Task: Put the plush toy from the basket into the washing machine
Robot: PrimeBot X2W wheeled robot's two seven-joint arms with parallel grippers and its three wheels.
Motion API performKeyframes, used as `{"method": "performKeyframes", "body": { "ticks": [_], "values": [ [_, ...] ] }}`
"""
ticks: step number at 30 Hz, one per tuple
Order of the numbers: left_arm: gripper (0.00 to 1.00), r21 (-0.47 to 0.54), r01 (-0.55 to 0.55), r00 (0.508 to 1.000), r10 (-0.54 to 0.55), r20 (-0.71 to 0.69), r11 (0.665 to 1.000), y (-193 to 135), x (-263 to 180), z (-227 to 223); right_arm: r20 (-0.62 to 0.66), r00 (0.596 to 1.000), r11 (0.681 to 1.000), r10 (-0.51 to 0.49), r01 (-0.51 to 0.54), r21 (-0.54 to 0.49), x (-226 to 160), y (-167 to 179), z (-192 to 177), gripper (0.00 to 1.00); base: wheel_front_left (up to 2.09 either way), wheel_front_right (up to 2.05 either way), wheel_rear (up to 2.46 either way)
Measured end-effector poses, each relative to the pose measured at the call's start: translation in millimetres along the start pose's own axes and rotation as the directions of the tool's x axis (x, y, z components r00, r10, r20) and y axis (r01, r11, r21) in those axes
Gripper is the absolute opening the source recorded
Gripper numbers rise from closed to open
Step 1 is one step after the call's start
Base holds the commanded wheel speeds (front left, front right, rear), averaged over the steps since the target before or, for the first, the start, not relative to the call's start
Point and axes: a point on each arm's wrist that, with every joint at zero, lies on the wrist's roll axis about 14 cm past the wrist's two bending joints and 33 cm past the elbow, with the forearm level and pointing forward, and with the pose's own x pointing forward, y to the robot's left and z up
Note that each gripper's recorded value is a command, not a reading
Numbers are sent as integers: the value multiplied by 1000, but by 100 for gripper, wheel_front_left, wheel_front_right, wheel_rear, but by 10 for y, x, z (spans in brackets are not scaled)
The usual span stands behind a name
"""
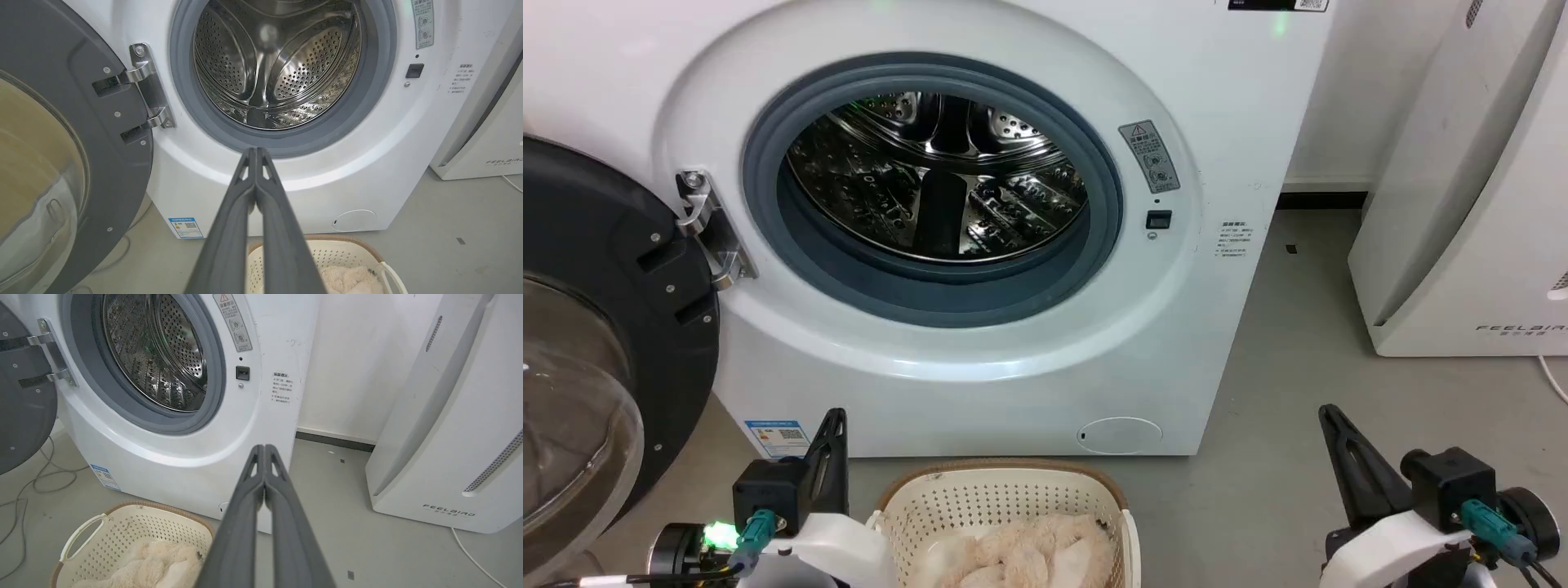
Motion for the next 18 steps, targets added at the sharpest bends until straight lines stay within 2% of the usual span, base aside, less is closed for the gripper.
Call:
{"method": "performKeyframes", "body": {
  "ticks": [18],
  "values": [
    [0, 0, 0, 1000, 0, 0, 1000, 0, 0, 0, 0, 1000, 1000, 0, 0, 0, 0, 0, 0, 0, 0, 0, 0]
  ]
}}
